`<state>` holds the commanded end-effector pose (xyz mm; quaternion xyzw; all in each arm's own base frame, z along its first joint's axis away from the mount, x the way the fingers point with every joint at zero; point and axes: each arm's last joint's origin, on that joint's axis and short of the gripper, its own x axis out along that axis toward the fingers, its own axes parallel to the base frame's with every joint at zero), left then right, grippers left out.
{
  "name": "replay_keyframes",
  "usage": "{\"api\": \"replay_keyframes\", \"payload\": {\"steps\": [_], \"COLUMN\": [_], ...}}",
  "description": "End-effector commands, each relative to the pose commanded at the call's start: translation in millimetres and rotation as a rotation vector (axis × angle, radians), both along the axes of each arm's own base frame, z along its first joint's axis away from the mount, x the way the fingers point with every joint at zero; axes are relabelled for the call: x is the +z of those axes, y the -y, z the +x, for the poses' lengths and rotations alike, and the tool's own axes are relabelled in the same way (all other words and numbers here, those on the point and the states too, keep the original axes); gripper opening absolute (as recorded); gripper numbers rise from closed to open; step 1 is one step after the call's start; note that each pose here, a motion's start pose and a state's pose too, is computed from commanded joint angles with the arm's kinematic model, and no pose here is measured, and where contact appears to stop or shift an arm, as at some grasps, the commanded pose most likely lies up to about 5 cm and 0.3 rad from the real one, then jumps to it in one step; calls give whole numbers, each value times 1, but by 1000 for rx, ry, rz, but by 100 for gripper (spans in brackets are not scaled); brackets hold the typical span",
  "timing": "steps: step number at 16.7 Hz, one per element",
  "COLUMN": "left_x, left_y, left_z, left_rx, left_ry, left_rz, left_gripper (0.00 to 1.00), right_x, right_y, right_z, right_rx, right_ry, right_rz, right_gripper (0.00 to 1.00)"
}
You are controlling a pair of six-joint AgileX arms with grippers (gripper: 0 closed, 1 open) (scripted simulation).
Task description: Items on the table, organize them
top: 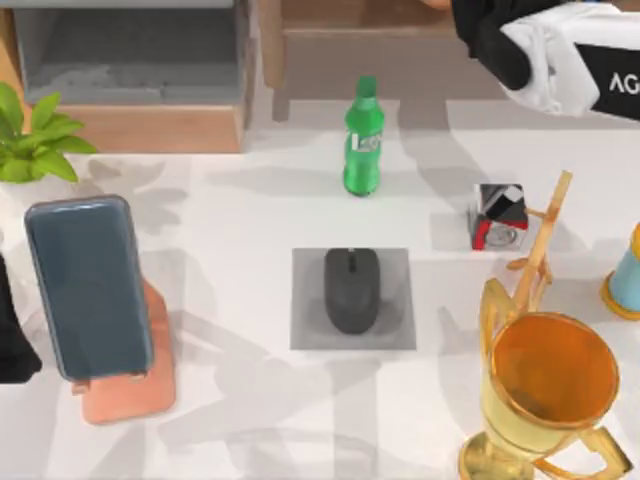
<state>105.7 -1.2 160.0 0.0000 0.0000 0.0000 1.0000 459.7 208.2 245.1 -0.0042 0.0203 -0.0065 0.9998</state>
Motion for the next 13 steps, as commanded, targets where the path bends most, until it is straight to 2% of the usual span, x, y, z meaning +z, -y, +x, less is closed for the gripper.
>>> {"api": "replay_keyframes", "payload": {"steps": [2, 13], "left_x": [0, 0], "left_y": [0, 0], "left_z": [0, 0], "left_rx": [0, 0], "left_ry": [0, 0], "left_rz": [0, 0], "left_gripper": [100, 100], "right_x": [0, 0], "right_y": [0, 0], "right_z": [0, 0], "right_rx": [0, 0], "right_ry": [0, 0], "right_rz": [0, 0], "right_gripper": [0, 83]}}
